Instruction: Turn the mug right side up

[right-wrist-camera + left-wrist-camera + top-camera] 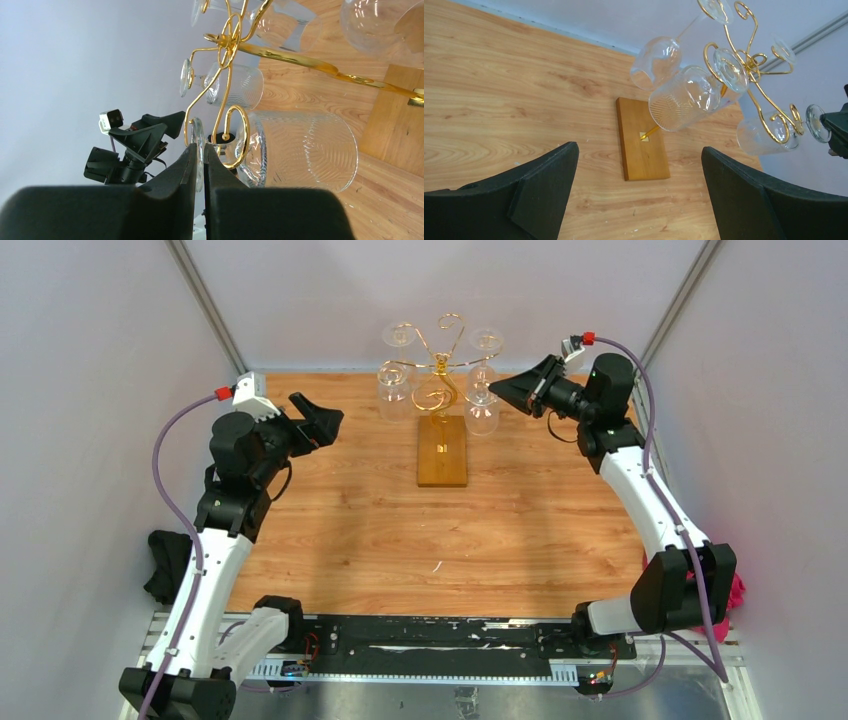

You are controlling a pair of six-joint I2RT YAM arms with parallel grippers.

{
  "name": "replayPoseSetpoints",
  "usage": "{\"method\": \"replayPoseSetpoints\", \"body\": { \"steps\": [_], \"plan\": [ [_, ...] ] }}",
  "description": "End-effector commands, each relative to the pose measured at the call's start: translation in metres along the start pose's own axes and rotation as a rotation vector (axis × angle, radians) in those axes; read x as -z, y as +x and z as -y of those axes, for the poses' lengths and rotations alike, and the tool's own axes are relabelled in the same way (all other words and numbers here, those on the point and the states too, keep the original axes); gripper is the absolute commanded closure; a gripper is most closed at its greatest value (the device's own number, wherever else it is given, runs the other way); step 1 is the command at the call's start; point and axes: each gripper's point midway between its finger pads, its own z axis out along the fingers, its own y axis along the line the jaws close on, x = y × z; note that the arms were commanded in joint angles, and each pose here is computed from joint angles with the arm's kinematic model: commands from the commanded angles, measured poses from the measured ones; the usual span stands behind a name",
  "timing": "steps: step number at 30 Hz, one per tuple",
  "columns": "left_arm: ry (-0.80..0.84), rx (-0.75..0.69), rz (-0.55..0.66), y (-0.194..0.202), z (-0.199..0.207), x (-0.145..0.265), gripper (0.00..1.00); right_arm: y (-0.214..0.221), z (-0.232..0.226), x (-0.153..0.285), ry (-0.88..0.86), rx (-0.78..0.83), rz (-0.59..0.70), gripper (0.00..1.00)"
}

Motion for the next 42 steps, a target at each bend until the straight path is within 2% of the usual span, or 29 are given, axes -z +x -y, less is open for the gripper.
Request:
{"method": "replayPoseSetpoints", "body": {
  "steps": [1, 8, 42],
  "plan": [
    [0.013, 0.004, 0.007, 0.000, 0.002, -0.001, 0.01, 0.014, -0.037, 0.001, -0.108, 0.050, -0.056, 1.00],
    [0.008, 0.001, 0.006, 0.001, 0.001, -0.001, 0.01, 0.024, -0.036, -0.012, -0.114, 0.047, -0.090, 1.00],
    [-0.016, -0.020, -0.006, 0.008, -0.007, 0.001, 0.01, -0.008, -0.028, -0.037, -0.065, 0.105, -0.031, 1.00]
  ]
}}
